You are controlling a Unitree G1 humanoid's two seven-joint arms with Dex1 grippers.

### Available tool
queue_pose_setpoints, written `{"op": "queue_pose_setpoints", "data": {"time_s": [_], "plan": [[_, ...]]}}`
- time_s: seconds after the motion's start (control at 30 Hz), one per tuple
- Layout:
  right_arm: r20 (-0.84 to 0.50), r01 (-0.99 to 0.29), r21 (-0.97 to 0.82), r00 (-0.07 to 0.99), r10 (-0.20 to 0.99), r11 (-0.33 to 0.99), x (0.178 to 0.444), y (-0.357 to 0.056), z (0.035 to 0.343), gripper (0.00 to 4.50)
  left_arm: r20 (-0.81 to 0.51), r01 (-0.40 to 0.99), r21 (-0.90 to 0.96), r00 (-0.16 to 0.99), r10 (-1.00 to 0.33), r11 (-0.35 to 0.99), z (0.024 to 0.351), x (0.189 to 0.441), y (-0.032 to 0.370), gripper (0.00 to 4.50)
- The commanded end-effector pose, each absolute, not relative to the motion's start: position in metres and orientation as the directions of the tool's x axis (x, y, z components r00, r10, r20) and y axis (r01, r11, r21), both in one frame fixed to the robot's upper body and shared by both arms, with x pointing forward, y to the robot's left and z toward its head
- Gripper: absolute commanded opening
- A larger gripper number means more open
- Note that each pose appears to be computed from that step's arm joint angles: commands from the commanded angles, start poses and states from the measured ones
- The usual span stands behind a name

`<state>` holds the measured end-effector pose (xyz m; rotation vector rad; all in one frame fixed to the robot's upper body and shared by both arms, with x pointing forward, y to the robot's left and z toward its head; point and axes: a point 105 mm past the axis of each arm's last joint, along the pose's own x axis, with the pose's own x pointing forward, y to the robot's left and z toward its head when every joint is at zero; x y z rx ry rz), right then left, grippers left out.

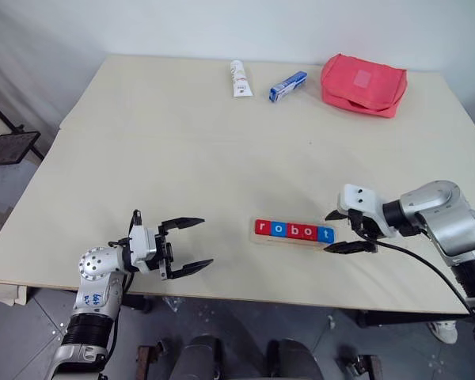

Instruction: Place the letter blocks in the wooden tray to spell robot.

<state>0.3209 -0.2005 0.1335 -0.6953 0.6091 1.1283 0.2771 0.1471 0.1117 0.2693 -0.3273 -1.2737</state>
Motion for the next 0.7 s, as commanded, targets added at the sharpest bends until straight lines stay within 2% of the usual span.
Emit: {"op": "queue_pose_setpoints", "data": {"time_s": [0.03,0.3,0.37,0.5,0.67,0.7], "plan": [[-0.710,-0.938,-0.232,0.344,0.615,0.257,0.322,-0.195,0.150,4.46,0.099,0.877,0.396,0.253,-0.962,0.272,0.115,0.278,0.146,4.50],[-0.646,-0.912,-0.255,0.408,0.645,0.321,0.314,-0.198,0.166,4.46,0.097,0.878,0.396,0.253,-0.963,0.271,0.116,0.279,0.148,4.50],[-0.637,-0.915,-0.236,0.399,0.660,0.326,0.304,-0.201,0.165,4.46,0.096,0.879,0.396,0.247,-0.964,0.265,0.116,0.281,0.147,4.50],[-0.640,-0.921,-0.197,0.380,0.668,0.335,0.289,-0.204,0.157,3.58,0.095,0.883,0.398,0.231,-0.968,0.250,0.117,0.285,0.143,4.50],[-0.646,-0.921,-0.171,0.373,0.666,0.350,0.283,-0.205,0.147,1.79,0.097,0.884,0.399,0.222,-0.970,0.243,0.118,0.287,0.141,4.50],[-0.648,-0.920,-0.170,0.374,0.663,0.353,0.283,-0.205,0.146,1.29,0.097,0.885,0.398,0.221,-0.970,0.242,0.118,0.286,0.141,4.50]]}}
